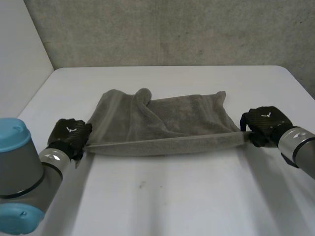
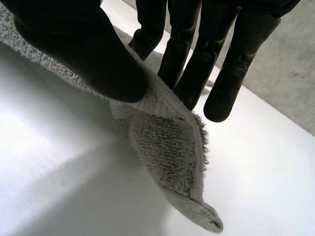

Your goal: Fold the towel.

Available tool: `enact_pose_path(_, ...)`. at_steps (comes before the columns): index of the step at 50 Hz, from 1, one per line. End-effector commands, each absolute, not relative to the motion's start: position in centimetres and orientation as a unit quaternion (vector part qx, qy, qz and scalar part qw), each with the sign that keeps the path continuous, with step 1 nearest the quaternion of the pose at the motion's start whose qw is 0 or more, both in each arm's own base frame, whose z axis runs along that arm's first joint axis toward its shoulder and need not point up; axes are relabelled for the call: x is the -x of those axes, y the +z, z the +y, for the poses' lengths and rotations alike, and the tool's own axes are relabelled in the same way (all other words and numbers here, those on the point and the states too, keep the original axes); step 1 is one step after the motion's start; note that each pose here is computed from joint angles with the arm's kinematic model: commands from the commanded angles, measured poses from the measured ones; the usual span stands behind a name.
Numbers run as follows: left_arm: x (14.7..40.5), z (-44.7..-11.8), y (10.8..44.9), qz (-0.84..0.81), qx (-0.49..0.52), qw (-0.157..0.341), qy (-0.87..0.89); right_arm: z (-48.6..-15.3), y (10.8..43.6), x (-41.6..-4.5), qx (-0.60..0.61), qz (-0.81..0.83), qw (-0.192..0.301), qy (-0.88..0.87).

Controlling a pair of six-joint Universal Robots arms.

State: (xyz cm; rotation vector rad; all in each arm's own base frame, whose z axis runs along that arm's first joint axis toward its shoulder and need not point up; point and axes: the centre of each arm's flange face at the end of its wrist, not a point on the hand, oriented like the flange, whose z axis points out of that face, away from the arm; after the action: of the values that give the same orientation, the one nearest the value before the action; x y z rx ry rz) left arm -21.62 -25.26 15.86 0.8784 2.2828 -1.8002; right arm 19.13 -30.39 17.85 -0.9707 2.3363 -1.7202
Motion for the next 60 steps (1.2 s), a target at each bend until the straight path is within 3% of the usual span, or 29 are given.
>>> enact_pose_path(1, 21.1, -23.6, 19.6, 0.729, -0.326, 0.084, -0.597, -28.9, 23.9, -18.8, 0.354, 0.733, 0.006, -0.581)
enact_pose_path(2, 20.9, -23.1, 21.3, 0.715, -0.335, 0.097, -0.606, -28.9, 23.9, -18.8, 0.354, 0.733, 0.006, -0.581)
enact_pose_path(4, 20.8, -22.6, 23.2, 0.696, -0.343, 0.11, -0.622, -28.0, 27.7, -18.7, 0.361, 0.716, -0.011, -0.598)
enact_pose_path(5, 20.7, -22.0, 25.4, 0.673, -0.346, 0.12, -0.642, -28.0, 27.7, -18.7, 0.361, 0.716, -0.011, -0.598)
enact_pose_path(6, 20.8, -21.4, 27.6, 0.651, -0.348, 0.125, -0.663, -27.4, 29.7, -18.7, 0.364, 0.705, -0.014, -0.608)
enact_pose_path(7, 20.8, -21.4, 27.6, 0.651, -0.348, 0.125, -0.663, -27.4, 29.7, -18.7, 0.364, 0.705, -0.014, -0.608)
enact_pose_path(9, 20.9, -20.5, 31.3, 0.614, -0.347, 0.122, -0.698, -26.4, 33.3, -18.7, 0.364, 0.686, -0.02, -0.63)
enact_pose_path(15, 21.3, -19.8, 33.9, 0.594, -0.363, 0.1, -0.711, -25.5, 37.2, -18.5, 0.369, 0.666, -0.036, -0.648)
enact_pose_path(18, 21.4, -20.2, 33.6, 0.607, -0.374, 0.092, -0.696, -25.4, 37.0, -18.5, 0.377, 0.67, -0.039, -0.639)
enact_pose_path(21, 21.8, -21.5, 31.1, 0.64, -0.391, 0.083, -0.657, -26.2, 35.4, -18.4, 0.392, 0.688, -0.048, -0.609)
enact_pose_path(26, 22.4, -23.9, 26.6, 0.687, -0.41, 0.07, -0.596, -29.5, 29.0, -18.7, 0.428, 0.737, -0.035, -0.522)
enact_pose_path(28, 23.0, -25.6, 23.8, 0.709, -0.421, 0.062, -0.562, -30.2, 27.7, -18.9, 0.431, 0.746, -0.028, -0.507)
enact_pose_path(33, 24.1, -29.2, 22.1, 0.713, -0.422, 0.063, -0.556, -33.3, 25.5, -19.6, 0.426, 0.745, -0.028, -0.512)
enact_pose_path(37, 25.0, -32.4, 23.7, 0.69, -0.405, 0.074, -0.596, -36.0, 26.0, -20.3, 0.4, 0.717, -0.036, -0.569)
enact_pose_path(39, 26.0, -35.0, 27.7, 0.641, -0.377, 0.084, -0.663, -38.6, 28.8, -20.8, 0.352, 0.661, -0.043, -0.661)
enact_pose_path(40, 26.0, -35.0, 27.7, 0.641, -0.377, 0.084, -0.664, -38.6, 28.8, -20.8, 0.351, 0.661, -0.043, -0.662)
enact_pose_path(41, 26.4, -35.9, 30.3, 0.611, -0.355, 0.082, -0.703, -39.6, 30.7, -20.9, 0.325, 0.62, -0.044, -0.712)
enact_pose_path(42, 26.4, -35.9, 30.4, 0.61, -0.355, 0.082, -0.703, -40.3, 32.9, -21.0, 0.298, 0.576, -0.043, -0.76)
enact_pose_path(43, 26.7, -36.5, 33.1, 0.578, -0.328, 0.078, -0.743, -40.3, 32.9, -21.0, 0.298, 0.575, -0.043, -0.761)
enact_pose_path(44, 26.9, -36.8, 35.6, 0.544, -0.301, 0.071, -0.78, -40.3, 35.6, -20.9, 0.268, 0.524, -0.043, -0.807)
enact_pose_path(45, 26.9, -36.8, 35.6, 0.544, -0.301, 0.07, -0.78, -39.9, 38.3, -20.5, 0.24, 0.478, -0.042, -0.844)
enact_pose_path(47, 27.1, -36.6, 39.5, 0.492, -0.253, 0.048, -0.832, -39.2, 40.1, -20.4, 0.221, 0.442, -0.037, -0.869)
enact_pose_path(50, 26.7, -35.6, 41.7, 0.473, -0.217, 0.031, -0.853, -38.1, 41.2, -20.1, 0.21, 0.422, -0.031, -0.882)
enact_pose_path(54, 26.2, -34.9, 40.9, 0.498, -0.201, 0.019, -0.843, -37.3, 39.7, -20.2, 0.222, 0.453, -0.02, -0.863)
enact_pose_path(56, 25.9, -34.8, 39.4, 0.521, -0.202, 0.015, -0.829, -36.8, 36.9, -20.4, 0.243, 0.515, -0.001, -0.822)
enact_pose_path(60, 25.2, -34.0, 33.0, 0.601, -0.222, 0.008, -0.767, -36.0, 33.4, -20.6, 0.271, 0.584, 0.021, -0.765)
